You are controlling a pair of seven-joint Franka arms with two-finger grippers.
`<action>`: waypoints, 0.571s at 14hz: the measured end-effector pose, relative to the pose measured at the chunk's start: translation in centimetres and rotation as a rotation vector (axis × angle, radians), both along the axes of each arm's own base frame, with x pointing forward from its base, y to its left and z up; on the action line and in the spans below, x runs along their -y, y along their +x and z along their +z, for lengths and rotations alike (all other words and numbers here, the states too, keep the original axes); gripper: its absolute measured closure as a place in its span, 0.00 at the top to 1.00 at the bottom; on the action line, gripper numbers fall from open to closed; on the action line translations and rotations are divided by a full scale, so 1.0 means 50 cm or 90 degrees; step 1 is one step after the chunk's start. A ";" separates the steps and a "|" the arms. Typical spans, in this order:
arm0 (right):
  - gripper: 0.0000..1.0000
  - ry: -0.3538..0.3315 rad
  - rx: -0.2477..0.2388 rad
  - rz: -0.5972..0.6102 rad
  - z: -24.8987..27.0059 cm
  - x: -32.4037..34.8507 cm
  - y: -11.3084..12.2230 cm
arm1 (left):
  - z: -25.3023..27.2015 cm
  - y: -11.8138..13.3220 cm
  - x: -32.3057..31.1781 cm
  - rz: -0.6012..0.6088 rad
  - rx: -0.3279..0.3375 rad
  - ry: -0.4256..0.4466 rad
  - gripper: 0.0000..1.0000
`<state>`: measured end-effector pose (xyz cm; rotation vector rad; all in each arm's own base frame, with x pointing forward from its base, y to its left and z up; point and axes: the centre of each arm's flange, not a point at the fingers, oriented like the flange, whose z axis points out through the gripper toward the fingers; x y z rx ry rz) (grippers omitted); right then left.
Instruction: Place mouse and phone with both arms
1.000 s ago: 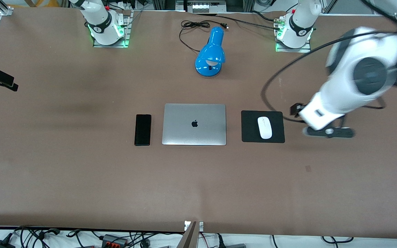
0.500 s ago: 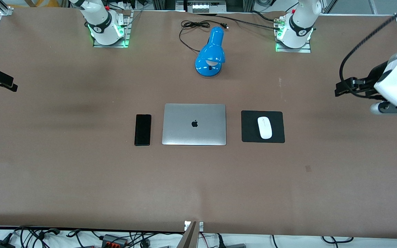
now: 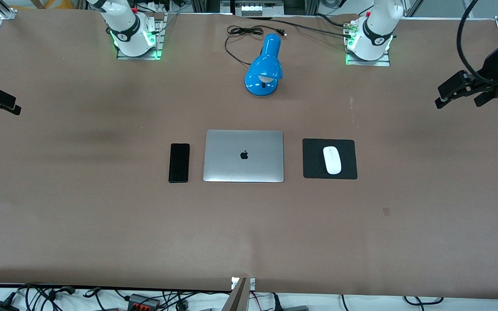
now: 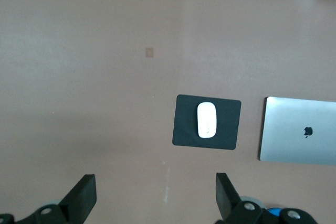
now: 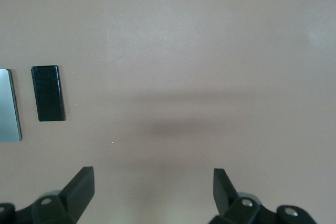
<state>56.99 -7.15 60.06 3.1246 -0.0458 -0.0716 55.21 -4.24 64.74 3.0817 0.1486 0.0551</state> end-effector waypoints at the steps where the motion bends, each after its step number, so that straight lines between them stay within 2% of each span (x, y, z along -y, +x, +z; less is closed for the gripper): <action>1: 1.00 0.000 0.000 -0.001 0.000 0.001 0.000 | -0.019 0.000 0.001 -0.012 -0.008 0.001 1.00; 4: 1.00 0.000 0.000 -0.004 0.000 0.008 -0.001 | -0.043 -0.002 0.000 -0.034 -0.025 0.004 1.00; 8: 1.00 0.000 0.000 -0.004 0.000 0.008 -0.001 | -0.044 -0.002 -0.002 -0.044 -0.024 0.028 1.00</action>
